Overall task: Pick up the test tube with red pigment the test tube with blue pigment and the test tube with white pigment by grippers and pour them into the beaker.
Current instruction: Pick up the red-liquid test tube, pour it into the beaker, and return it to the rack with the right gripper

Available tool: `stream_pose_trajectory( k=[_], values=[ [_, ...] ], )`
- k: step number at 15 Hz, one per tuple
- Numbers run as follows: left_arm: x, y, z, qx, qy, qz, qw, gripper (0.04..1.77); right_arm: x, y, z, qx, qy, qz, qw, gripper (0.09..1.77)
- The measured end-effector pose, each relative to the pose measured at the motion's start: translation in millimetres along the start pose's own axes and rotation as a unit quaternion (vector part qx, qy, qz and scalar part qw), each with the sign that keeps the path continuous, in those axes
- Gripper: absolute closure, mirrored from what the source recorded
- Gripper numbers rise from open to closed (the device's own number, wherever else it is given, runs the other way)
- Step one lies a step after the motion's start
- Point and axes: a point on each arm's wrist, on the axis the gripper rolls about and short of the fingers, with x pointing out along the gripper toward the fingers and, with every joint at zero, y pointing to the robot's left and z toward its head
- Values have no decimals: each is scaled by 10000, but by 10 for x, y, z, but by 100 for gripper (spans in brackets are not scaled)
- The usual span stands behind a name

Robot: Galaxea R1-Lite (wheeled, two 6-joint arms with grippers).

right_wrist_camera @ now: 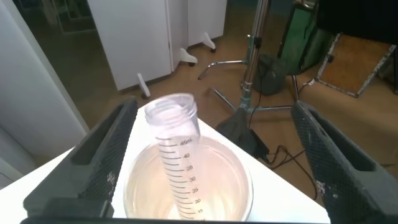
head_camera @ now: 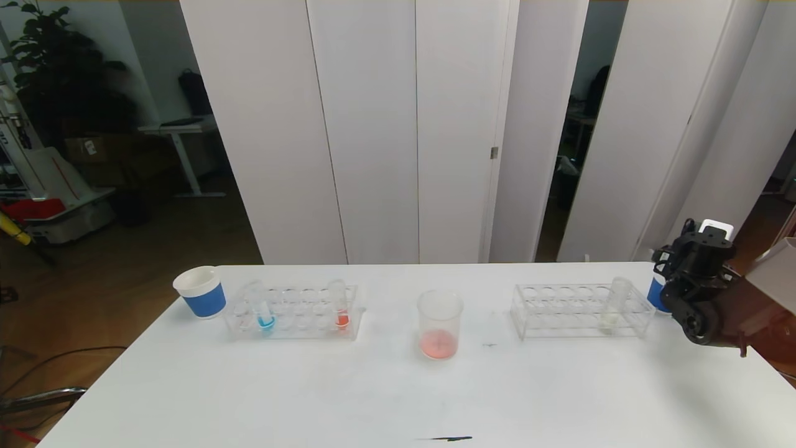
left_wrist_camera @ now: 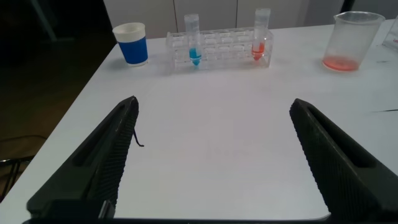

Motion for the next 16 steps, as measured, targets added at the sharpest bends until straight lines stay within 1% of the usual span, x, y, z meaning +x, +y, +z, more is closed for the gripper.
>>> stream_pose_trajectory(
  k=[6, 9, 11, 13, 14, 16],
  values=[
    [0, 0, 0, 0, 0, -2, 10000, 7, -57, -32, 149, -237, -92, -15, 9997, 11],
    [0, 0, 0, 2, 2, -2, 10000, 7, -147, -40, 357, -152, -233, 180, 9995, 11],
    [0, 0, 0, 0, 0, -2, 10000, 7, -249, -73, 562, -182, -334, 442, 9983, 11],
    [0, 0, 0, 2, 0, -2, 10000, 7, -383, -119, 757, -244, -351, 897, 9950, 11],
    [0, 0, 0, 0, 0, -2, 10000, 7, -464, -149, 844, -311, -278, 1177, 9922, 11],
    [0, 0, 0, 0, 0, -2, 10000, 7, -611, -222, 1005, -432, -89, 1508, 9876, 11]
  ],
)
